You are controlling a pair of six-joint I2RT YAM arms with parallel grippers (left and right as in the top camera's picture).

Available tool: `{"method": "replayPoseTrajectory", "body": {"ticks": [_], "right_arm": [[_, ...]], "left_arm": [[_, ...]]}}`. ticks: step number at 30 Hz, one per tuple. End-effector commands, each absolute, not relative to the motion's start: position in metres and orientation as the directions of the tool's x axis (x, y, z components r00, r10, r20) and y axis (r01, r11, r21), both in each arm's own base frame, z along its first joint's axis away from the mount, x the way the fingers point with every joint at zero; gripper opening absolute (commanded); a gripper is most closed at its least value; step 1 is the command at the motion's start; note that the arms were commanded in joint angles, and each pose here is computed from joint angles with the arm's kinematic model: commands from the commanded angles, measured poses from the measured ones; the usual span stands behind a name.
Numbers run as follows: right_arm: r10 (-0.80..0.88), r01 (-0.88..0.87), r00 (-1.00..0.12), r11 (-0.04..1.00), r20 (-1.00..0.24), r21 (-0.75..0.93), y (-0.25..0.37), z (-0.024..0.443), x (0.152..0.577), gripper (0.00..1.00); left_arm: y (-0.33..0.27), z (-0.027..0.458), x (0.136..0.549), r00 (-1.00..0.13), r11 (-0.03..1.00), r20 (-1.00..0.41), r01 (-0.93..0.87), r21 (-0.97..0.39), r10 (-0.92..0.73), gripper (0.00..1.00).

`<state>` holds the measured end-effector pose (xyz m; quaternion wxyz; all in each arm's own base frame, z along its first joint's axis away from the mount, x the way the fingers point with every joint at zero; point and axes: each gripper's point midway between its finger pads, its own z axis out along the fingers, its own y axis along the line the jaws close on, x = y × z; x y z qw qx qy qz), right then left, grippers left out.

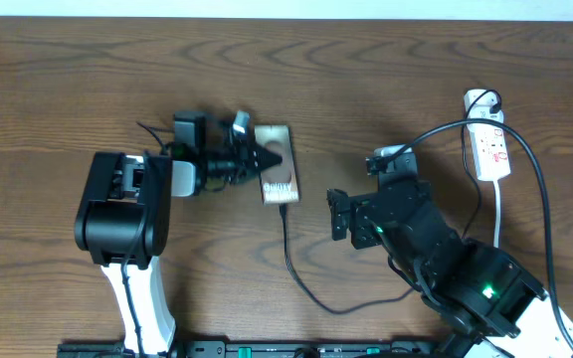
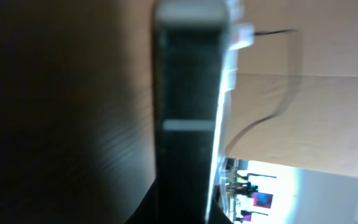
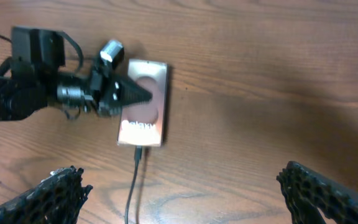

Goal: Plug charger to phone and switch on socket
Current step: 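Lower the phone toward the table with the left gripper, right arm withdrawing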

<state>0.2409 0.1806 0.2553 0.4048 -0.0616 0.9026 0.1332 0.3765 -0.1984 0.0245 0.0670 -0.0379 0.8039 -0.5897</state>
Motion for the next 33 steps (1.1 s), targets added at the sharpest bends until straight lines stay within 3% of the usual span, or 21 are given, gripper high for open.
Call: {"method": "replayPoseTrajectory", "body": {"ticks": [1, 12, 15, 22, 33], "right_arm": [[0.020, -0.186, -0.668, 0.963, -0.744, 0.193, 0.180, 0.255, 0.246, 0.99], [0.011, -0.167, -0.696, 0.970, -0.718, 0.176, 0.185, 0.240, 0.251, 0.99], [0.049, -0.138, -0.703, 0.969, -0.710, 0.203, 0.186, 0.239, 0.252, 0.99], [0.073, -0.092, -0.734, 0.974, -0.675, 0.206, 0.191, 0.224, 0.256, 0.99], [0.098, -0.032, -0.773, 0.981, -0.627, 0.193, 0.194, 0.202, 0.259, 0.99]], "left_arm": [[-0.202, 0.005, 0.369, -0.976, 0.440, -0.209, 0.158, -0.884, -0.069, 0.08], [-0.209, -0.029, 0.336, -0.980, 0.588, -0.185, 0.194, -0.785, 0.076, 0.08], [-0.208, -0.029, 0.337, -0.980, 0.589, -0.185, 0.192, -0.785, 0.073, 0.21], [-0.208, -0.029, 0.337, -0.980, 0.589, -0.186, 0.192, -0.785, 0.072, 0.24], [-0.196, -0.036, 0.347, -0.986, 0.675, -0.160, 0.152, -0.722, 0.052, 0.44]]}}
